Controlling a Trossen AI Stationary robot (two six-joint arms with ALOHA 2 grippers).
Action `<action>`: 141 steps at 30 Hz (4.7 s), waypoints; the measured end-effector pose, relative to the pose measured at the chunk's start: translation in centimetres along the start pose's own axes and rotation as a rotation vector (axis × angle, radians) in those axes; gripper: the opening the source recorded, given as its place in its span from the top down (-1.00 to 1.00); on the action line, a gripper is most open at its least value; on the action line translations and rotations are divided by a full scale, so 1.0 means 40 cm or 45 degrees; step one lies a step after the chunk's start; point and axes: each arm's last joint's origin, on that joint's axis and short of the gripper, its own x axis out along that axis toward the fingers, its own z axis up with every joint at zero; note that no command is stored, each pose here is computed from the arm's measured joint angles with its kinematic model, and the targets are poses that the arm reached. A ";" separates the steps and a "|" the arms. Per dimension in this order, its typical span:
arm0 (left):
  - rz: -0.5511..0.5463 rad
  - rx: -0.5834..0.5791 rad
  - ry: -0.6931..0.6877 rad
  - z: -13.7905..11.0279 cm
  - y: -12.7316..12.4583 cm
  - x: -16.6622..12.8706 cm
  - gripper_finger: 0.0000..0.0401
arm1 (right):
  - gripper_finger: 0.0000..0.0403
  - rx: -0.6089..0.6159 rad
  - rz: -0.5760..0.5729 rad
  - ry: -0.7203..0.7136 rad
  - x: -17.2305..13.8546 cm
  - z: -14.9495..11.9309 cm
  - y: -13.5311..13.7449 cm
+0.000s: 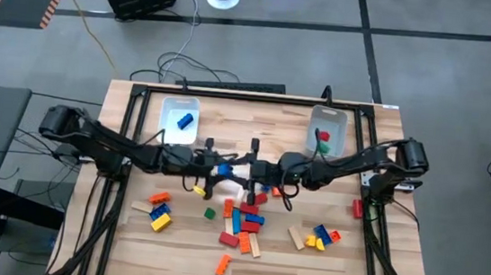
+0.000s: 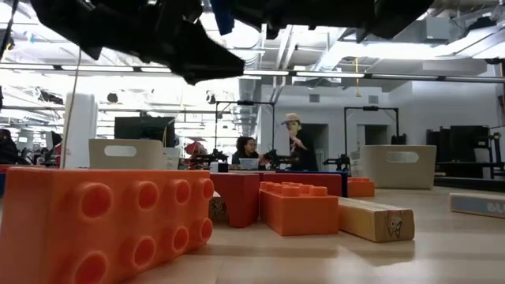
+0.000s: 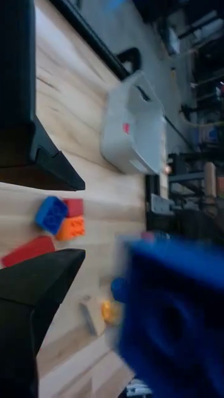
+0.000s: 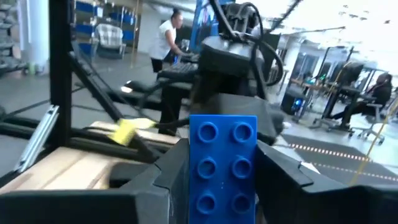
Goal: Sort blocks by size
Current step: Put the large blue game piece into the white bin
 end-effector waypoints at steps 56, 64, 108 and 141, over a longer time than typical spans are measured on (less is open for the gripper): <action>0.086 0.214 -0.201 0.053 -0.041 0.006 0.21 | 0.11 -0.154 -0.099 0.030 -0.010 0.011 0.052; -0.053 0.226 -0.247 0.059 -0.048 0.005 0.21 | 0.12 -0.161 -0.088 0.060 -0.009 0.000 0.046; 0.500 0.019 0.324 -0.004 0.107 -0.031 0.36 | -0.22 0.052 -0.169 0.991 -0.195 0.026 0.031; 0.957 -0.391 1.016 -0.118 0.443 -0.214 0.10 | -0.21 -0.065 -0.227 0.940 -0.166 -0.010 0.119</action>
